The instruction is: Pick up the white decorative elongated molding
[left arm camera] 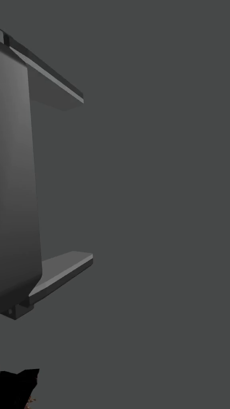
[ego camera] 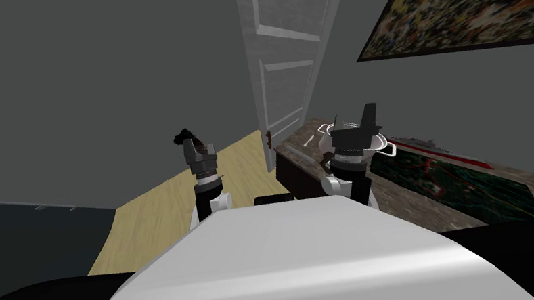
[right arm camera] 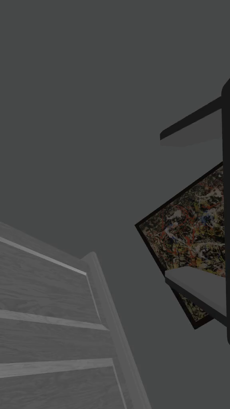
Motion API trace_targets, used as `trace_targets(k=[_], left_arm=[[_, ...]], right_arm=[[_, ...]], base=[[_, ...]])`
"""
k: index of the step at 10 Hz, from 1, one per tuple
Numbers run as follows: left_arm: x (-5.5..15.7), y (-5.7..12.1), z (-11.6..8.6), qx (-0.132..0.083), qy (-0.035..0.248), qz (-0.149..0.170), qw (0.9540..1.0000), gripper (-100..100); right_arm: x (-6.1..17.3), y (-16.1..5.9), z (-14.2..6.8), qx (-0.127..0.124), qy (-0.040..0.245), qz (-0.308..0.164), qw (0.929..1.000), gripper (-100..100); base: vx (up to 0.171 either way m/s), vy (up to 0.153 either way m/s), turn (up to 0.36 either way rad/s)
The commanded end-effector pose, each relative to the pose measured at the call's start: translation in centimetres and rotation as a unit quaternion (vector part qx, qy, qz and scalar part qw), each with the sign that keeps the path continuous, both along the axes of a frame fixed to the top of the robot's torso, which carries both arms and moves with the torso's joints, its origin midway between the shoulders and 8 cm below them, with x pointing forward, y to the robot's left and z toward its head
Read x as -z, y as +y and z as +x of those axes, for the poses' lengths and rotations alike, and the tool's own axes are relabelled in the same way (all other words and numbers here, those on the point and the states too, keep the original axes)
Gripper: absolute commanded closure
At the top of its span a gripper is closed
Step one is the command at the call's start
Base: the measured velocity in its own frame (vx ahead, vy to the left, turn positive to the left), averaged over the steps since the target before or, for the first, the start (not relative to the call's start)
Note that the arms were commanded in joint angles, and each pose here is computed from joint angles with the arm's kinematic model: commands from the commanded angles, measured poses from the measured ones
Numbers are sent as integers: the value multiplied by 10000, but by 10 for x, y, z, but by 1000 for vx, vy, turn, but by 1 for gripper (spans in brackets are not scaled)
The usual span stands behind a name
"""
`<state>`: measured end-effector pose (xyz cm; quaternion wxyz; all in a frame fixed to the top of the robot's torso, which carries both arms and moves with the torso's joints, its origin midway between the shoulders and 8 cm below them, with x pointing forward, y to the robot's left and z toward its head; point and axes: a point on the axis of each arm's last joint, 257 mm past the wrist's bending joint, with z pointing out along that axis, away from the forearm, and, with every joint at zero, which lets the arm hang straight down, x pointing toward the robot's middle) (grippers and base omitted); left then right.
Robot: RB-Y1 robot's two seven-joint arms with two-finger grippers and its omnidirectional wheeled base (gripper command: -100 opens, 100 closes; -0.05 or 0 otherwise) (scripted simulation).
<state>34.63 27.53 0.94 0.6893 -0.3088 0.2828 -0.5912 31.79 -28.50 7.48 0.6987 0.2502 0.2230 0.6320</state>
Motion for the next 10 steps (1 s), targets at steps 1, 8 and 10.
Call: trace_targets(k=[1, 8, 10], left_arm=[[0, 0, 0, 0, 0, 0, 10000, 0], [0, 0, 0, 0, -1, -1, 10000, 0], [0, 0, 0, 0, 0, -1, 10000, 0]], right_arm=[[-2, 6, 1, -92, -32, -120, 9999, -100], [-10, 50, 3, -685, -249, -893, 9933, -100], [-9, 61, 3, -840, -290, -1102, 9899, -100]], base=[[-16, 22, -23], [-48, 89, -41], [-31, 67, -34]])
